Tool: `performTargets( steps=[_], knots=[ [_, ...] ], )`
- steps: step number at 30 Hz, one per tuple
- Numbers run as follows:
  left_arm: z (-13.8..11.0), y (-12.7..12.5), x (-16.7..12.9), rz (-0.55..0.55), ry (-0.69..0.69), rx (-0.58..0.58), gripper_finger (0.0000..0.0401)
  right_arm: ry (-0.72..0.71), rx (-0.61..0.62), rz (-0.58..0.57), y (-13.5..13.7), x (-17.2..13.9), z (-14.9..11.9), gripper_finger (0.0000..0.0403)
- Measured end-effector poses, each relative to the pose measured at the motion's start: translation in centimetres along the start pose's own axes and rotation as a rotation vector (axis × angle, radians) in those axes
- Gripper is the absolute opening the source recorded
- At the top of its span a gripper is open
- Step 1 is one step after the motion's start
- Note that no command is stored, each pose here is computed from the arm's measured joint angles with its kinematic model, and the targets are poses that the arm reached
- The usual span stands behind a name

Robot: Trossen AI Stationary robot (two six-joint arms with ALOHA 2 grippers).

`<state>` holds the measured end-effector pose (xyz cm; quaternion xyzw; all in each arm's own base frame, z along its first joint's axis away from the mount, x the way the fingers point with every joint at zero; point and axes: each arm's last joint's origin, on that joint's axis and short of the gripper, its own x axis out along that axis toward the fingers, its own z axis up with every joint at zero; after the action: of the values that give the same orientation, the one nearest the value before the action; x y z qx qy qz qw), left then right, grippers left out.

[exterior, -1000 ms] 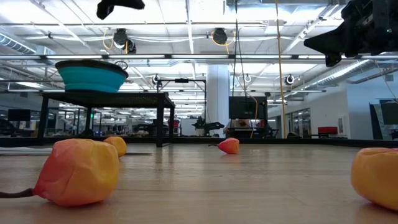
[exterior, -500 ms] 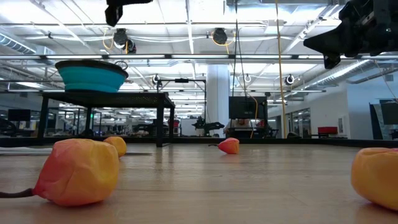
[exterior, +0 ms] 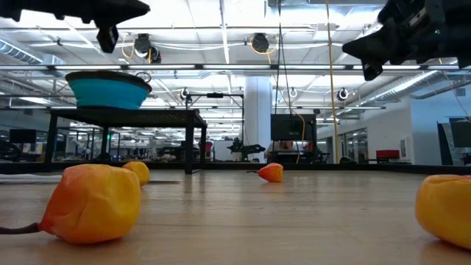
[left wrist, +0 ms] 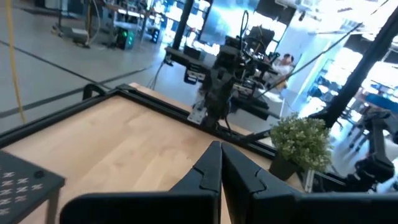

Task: Pick & Place Fruit
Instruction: Put the pomegranate into the blue strainer bowl on the shelf

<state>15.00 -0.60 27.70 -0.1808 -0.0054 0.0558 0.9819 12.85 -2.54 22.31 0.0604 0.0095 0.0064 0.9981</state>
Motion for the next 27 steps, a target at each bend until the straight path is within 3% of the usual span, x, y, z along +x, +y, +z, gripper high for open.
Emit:
performTargets(
  steps=[19,27],
  knots=[
    [-1.0,1.3,-4.6,0.038,-0.008,0.032,0.0002,0.239,-0.077,0.176,2.6,6.2,4.9,0.0000],
    [-1.0,1.5,-5.4,0.038,-0.008,0.032,0.0003,0.380,-0.101,0.403,6.1,7.1,6.5,0.0000]
  ],
)
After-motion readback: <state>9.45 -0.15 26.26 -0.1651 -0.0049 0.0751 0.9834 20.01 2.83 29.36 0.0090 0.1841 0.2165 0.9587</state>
